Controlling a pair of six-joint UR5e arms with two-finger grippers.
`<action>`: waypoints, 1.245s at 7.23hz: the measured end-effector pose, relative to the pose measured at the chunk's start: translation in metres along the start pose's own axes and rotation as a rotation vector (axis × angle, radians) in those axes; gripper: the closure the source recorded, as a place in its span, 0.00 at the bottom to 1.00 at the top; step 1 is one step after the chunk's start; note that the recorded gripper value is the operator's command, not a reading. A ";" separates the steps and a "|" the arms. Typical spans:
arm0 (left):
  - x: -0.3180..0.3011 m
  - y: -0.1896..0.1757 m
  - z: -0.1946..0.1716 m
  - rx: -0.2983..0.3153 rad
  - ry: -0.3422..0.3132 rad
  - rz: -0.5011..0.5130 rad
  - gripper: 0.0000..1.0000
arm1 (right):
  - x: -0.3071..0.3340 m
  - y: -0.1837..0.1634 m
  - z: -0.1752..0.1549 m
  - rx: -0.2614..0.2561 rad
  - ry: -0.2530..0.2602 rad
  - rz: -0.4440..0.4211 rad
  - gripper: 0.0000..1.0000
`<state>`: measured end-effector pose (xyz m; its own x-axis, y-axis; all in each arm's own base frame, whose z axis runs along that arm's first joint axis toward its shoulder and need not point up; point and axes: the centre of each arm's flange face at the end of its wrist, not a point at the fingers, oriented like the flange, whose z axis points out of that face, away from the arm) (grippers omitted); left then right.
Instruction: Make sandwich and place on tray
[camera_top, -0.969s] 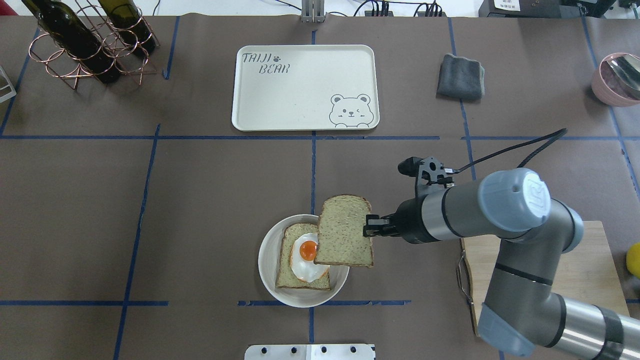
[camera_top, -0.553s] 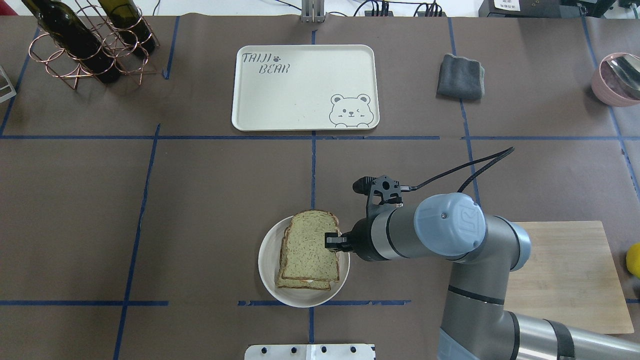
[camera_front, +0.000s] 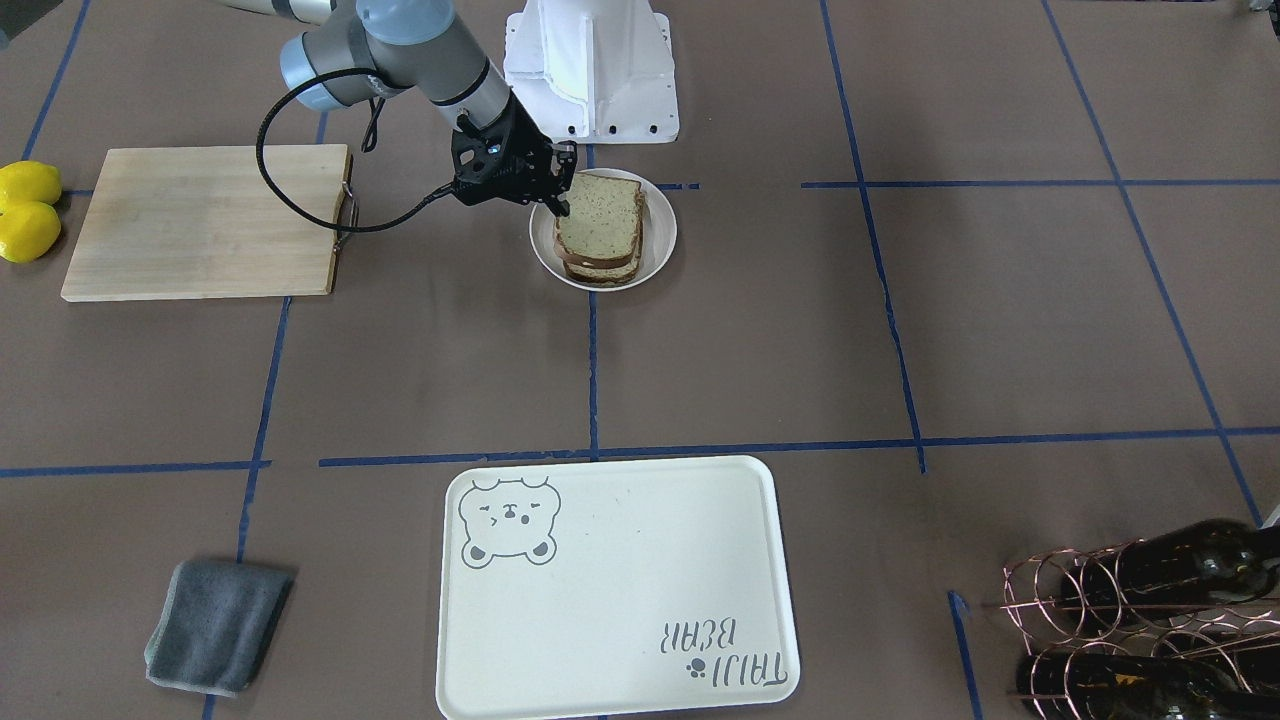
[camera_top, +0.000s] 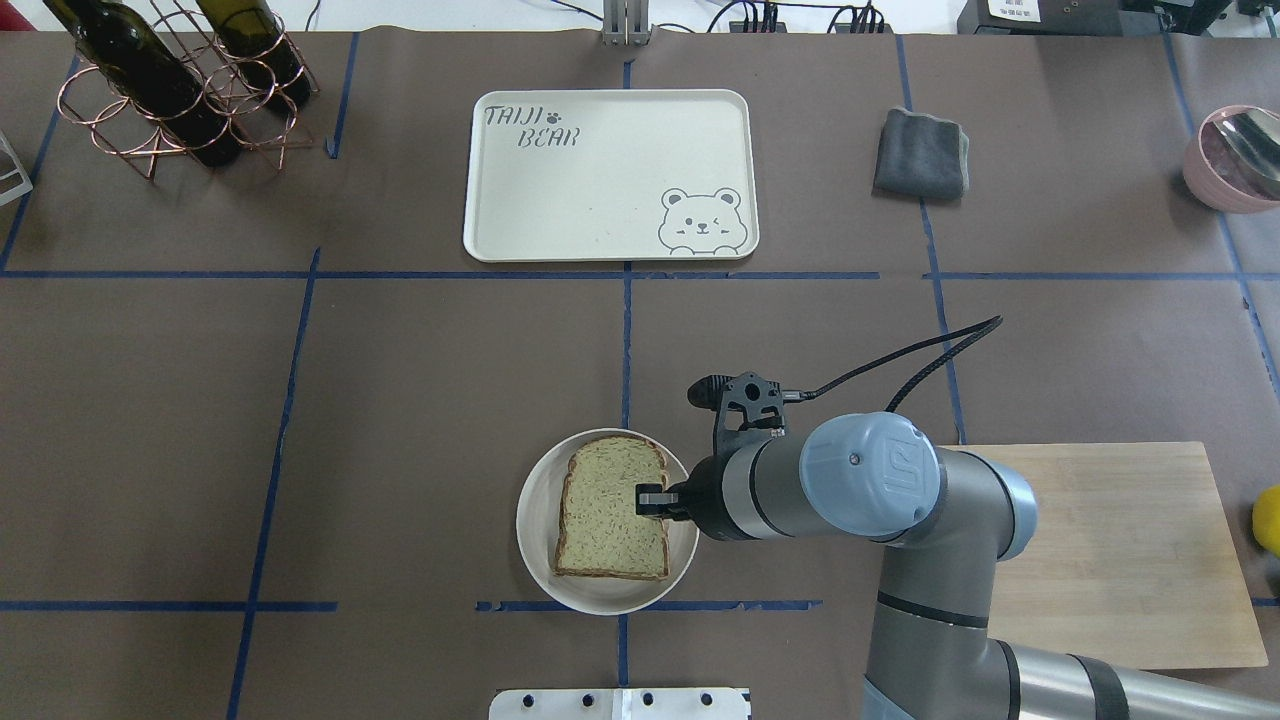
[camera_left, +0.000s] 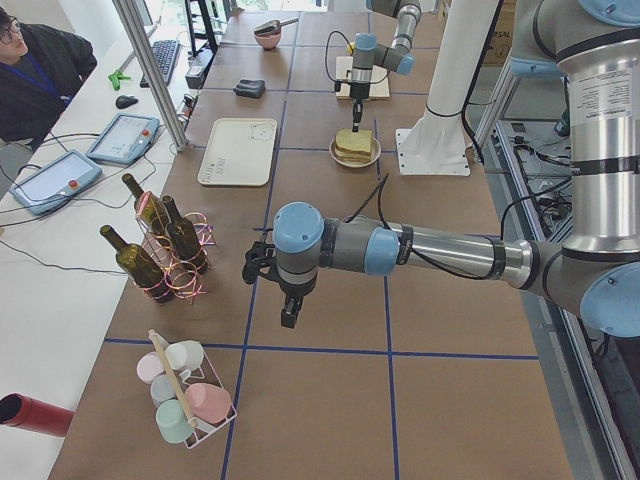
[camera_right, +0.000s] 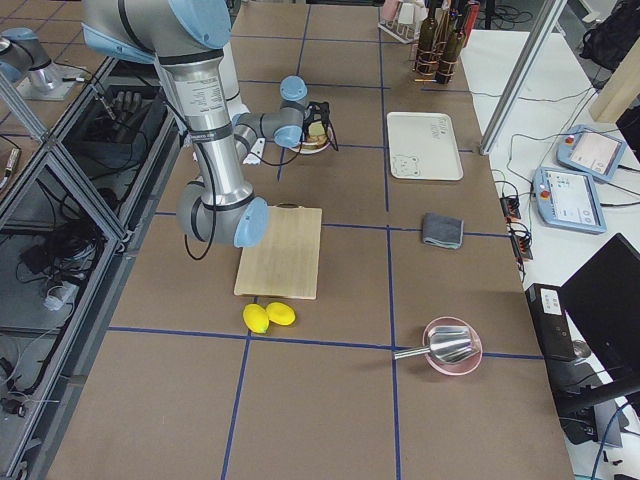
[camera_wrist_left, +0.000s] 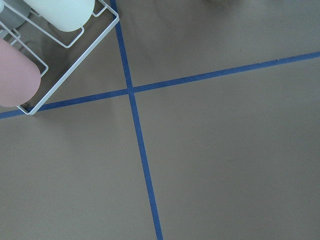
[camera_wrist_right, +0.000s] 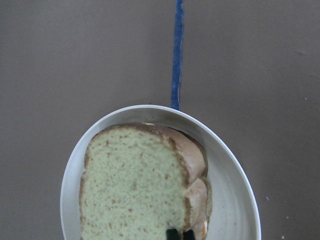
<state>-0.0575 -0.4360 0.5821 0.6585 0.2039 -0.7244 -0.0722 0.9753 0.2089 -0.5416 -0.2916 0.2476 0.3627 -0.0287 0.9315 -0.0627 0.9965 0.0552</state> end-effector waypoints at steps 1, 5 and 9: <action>0.000 0.000 0.000 0.000 0.000 0.000 0.00 | 0.000 0.000 0.000 -0.001 0.003 0.001 0.00; 0.000 0.000 0.000 -0.001 0.000 -0.001 0.00 | 0.017 -0.040 -0.018 0.010 0.080 0.021 0.00; 0.003 -0.004 -0.003 0.008 0.000 0.007 0.00 | 0.088 -0.149 -0.085 -0.038 0.255 -0.125 0.00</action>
<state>-0.0575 -0.4394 0.5772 0.6583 0.2108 -0.7226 -0.0712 0.9731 0.2190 -0.4211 -0.4361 0.2909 0.5876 -0.1358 0.7976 0.0301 0.9888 0.1461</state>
